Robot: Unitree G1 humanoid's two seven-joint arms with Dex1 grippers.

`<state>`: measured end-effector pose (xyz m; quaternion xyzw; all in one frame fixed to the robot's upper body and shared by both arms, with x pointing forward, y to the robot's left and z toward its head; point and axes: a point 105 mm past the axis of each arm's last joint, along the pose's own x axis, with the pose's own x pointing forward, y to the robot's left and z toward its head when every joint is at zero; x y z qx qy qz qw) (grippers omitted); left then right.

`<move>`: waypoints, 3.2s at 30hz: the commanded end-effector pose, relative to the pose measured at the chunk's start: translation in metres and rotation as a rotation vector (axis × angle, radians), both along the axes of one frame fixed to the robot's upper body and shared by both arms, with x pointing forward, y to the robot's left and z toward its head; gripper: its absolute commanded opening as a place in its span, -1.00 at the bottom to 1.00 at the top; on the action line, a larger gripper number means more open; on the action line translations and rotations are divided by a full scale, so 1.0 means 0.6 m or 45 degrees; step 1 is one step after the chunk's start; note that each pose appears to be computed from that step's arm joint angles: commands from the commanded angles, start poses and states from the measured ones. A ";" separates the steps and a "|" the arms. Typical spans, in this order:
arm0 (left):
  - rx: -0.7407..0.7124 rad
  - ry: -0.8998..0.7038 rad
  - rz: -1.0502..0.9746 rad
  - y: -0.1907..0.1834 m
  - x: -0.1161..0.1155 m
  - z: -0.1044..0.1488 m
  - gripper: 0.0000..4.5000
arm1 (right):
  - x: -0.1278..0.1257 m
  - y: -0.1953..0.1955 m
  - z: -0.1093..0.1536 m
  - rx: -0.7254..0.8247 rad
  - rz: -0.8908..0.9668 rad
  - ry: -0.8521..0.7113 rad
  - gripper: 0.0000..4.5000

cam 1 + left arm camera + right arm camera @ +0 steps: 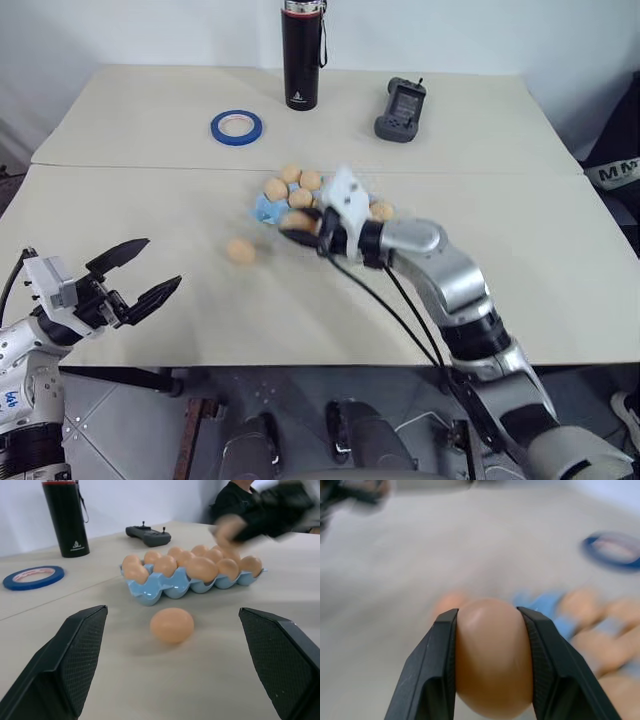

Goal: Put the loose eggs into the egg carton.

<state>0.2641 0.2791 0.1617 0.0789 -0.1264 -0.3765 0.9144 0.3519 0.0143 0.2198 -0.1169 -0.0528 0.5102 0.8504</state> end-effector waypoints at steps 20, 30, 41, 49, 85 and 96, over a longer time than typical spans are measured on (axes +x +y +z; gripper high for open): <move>0.006 -0.075 0.023 0.000 -0.004 0.018 1.00 | 0.085 0.077 -0.009 0.040 -0.166 -0.023 0.04; 0.002 -0.081 0.024 -0.001 0.000 0.020 1.00 | 0.082 0.064 0.013 0.072 -0.150 -0.054 0.98; -0.005 -0.104 0.136 0.017 -0.003 0.020 1.00 | 0.017 -0.074 0.017 0.080 0.017 -0.098 0.98; -0.022 -0.134 0.294 0.041 -0.004 0.007 1.00 | -0.049 -0.227 -0.036 -0.049 0.068 -0.091 0.98; -0.065 0.018 0.272 -0.059 0.054 -0.068 1.00 | -0.104 -0.276 -0.135 -0.026 -0.057 0.168 0.98; -0.060 0.075 0.253 -0.092 0.095 -0.090 1.00 | -0.103 -0.255 -0.142 0.004 -0.049 0.178 0.98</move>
